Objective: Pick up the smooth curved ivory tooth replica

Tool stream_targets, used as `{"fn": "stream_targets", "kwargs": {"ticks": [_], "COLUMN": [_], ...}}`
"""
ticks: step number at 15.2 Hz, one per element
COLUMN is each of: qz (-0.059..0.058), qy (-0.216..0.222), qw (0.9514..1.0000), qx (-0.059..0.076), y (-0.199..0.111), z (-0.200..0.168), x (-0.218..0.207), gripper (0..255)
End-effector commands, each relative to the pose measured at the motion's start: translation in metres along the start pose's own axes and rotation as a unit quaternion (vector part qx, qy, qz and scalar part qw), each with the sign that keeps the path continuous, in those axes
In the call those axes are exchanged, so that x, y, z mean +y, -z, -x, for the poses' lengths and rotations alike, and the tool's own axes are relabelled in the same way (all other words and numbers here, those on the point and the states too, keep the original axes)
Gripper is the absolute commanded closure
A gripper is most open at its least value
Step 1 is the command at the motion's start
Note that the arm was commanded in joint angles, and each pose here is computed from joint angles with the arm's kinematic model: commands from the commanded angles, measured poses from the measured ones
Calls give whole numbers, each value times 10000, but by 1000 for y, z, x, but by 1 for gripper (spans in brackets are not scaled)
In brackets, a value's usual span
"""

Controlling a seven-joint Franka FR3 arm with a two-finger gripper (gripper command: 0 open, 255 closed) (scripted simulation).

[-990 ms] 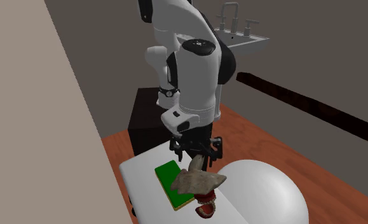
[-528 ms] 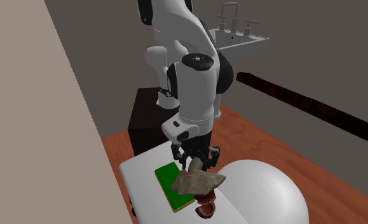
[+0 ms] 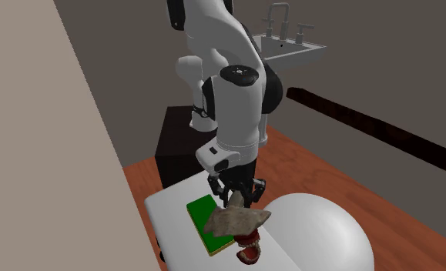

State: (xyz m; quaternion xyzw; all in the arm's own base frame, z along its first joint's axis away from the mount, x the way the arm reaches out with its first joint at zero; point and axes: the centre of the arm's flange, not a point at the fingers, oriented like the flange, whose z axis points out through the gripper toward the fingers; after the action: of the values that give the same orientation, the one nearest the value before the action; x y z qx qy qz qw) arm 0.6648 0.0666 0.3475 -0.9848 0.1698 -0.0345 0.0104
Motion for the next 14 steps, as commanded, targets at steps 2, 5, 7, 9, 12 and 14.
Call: {"fn": "stream_targets", "kwargs": {"ticks": [2, 5, 7, 9, 12, 14], "qz": [-1, -1, -1, -1, -1, -1], "qy": [3, 3, 3, 3, 3, 3], "qw": [10000, 10000, 10000, 10000, 10000, 10000], "qx": [-4, -4, -4, -4, -4, -4], "y": [5, 20, 31, 41, 57, 68], "z": [1, 0, -1, -2, -3, -3], "x": [-1, -1, -2, -2, -3, -3], "gripper": [255, 255, 255, 255, 255, 255]}}
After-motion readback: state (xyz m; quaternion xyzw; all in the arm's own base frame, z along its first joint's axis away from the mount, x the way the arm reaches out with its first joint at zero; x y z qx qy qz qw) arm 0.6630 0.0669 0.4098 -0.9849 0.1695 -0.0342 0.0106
